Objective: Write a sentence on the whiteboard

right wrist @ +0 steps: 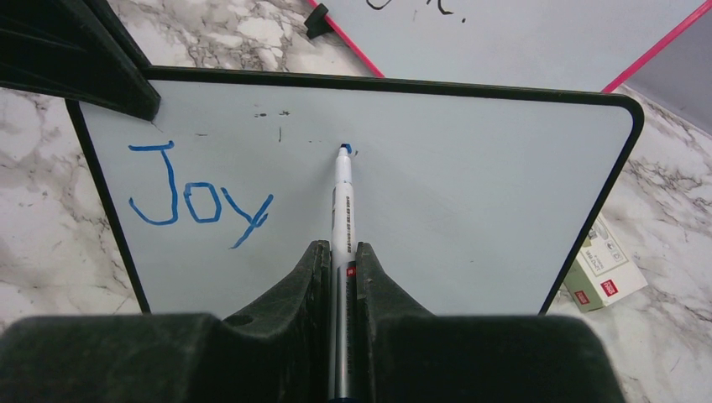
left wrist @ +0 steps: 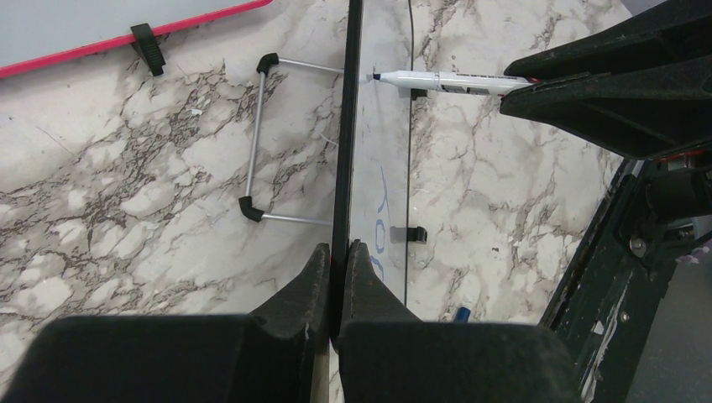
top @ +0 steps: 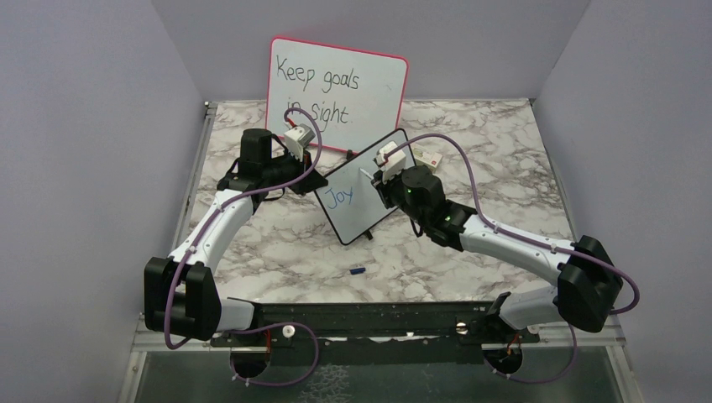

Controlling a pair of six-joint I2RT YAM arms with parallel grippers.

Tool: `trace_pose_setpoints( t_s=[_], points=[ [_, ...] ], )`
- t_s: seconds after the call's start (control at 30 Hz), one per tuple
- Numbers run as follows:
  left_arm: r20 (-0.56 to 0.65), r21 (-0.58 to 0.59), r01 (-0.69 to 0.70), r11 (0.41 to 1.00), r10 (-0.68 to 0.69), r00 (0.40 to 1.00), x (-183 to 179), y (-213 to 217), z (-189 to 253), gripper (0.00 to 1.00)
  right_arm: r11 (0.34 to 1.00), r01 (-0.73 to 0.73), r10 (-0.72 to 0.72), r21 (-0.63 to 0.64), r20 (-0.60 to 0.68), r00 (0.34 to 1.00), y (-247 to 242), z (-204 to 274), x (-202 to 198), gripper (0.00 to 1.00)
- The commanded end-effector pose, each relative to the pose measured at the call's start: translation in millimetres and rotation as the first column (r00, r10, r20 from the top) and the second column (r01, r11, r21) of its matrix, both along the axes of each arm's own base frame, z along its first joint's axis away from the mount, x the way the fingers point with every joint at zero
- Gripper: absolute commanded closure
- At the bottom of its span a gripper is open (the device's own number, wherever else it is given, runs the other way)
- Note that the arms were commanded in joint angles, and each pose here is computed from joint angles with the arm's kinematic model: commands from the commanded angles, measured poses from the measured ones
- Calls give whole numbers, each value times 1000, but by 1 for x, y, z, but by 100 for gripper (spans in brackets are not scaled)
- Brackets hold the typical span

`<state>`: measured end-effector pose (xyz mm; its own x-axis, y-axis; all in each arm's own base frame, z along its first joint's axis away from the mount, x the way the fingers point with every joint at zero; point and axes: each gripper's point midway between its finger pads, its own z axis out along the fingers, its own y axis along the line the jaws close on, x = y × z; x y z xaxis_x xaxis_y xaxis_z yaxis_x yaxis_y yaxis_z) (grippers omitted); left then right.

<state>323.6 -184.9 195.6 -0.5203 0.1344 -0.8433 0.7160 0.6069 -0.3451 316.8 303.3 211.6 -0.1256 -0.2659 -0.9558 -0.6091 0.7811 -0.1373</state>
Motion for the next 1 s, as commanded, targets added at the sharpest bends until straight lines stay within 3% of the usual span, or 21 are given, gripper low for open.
trace_pose_setpoints(
  t_s=[0.0,0.97],
  points=[
    [-75,117,-44,992,52,996,-2,14,-38,100,999,-54,54,-7,-22,998,8,0,-5,99],
    [-76,119,-45,992,54,996,-1,14,-38,100,989,-76,57,-125,-150,987,-9,-38,-24,100]
  ],
)
